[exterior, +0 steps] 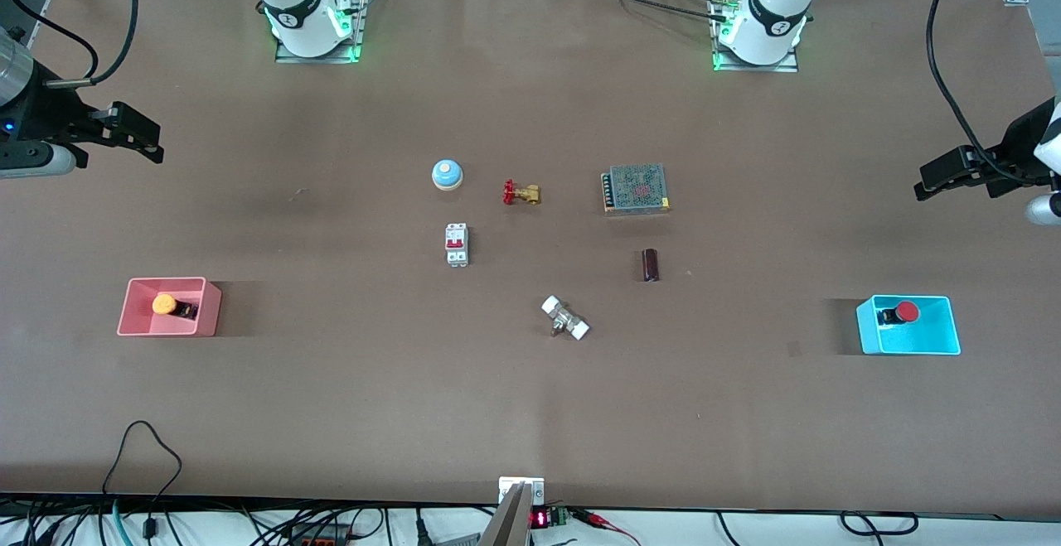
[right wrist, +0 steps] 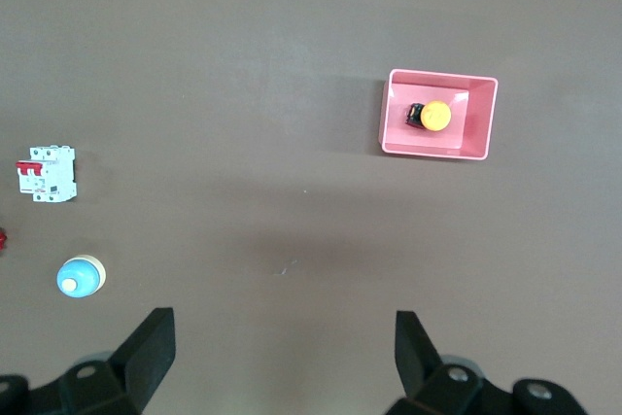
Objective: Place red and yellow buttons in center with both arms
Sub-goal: 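Reach the right gripper to the yellow button while the left gripper reaches the red button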
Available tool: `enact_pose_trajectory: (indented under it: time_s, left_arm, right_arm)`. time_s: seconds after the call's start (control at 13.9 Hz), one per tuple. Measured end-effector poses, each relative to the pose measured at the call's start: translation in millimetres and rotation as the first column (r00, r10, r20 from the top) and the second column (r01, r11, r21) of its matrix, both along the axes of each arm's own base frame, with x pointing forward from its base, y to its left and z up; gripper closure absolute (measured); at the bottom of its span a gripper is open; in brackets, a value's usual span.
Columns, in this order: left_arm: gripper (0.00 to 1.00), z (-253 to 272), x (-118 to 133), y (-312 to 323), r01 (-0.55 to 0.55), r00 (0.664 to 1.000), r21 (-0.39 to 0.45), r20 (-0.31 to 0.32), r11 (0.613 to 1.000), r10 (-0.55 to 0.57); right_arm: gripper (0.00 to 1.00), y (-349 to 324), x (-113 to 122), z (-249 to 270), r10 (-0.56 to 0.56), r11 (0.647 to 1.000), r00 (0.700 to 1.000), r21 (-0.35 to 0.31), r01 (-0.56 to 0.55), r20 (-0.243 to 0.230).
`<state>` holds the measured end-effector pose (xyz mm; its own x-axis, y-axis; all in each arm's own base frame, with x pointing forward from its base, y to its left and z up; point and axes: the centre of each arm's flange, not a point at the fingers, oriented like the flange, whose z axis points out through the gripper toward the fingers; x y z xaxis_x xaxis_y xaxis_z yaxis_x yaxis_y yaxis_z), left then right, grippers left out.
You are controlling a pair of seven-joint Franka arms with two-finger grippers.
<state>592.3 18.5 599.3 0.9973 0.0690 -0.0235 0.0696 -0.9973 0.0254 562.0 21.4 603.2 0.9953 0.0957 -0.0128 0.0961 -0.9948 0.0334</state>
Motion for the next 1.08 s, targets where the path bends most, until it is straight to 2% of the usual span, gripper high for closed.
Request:
enact_pose_trajectory:
  time_s: [0.29, 0.43, 0.65, 0.79, 0.86, 1.08]
  left_arm:
    - [0.00, -10, -2, 0, 0.000, 1.000, 0.000, -0.023, 1.000, 0.000]
    - [0.00, -21, -3, 0, -0.001, 0.999, -0.001, -0.045, 1.000, 0.001]
    - [0.00, -66, 6, 5, -0.007, 0.992, -0.005, -0.124, 1.000, 0.007]
    - [0.00, -112, 23, 12, -0.018, 0.987, -0.009, -0.161, 1.000, 0.016]
    - [0.00, -138, 33, 18, -0.026, 0.984, -0.011, -0.178, 1.000, 0.024]
    - [0.00, -217, 54, 49, -0.072, 0.974, -0.016, -0.216, 0.997, 0.067]
  right_arm:
    - [0.00, 1, 0, -1, 0.002, 1.000, 1.000, 0.000, -0.002, -0.002]
    - [0.00, 3, 3, -9, 0.005, 1.000, 1.000, -0.001, -0.005, -0.017]
    - [0.00, 0, 19, -45, 0.023, 1.000, 0.997, -0.005, -0.024, -0.068]
    - [0.00, -15, 36, -76, 0.072, 0.997, 0.993, -0.015, -0.074, -0.089]
    - [0.00, -31, 48, -94, 0.099, 0.995, 0.992, -0.021, -0.101, -0.072]
    - [0.00, -100, 89, -161, 0.197, 0.980, 0.980, -0.035, -0.196, 0.023]
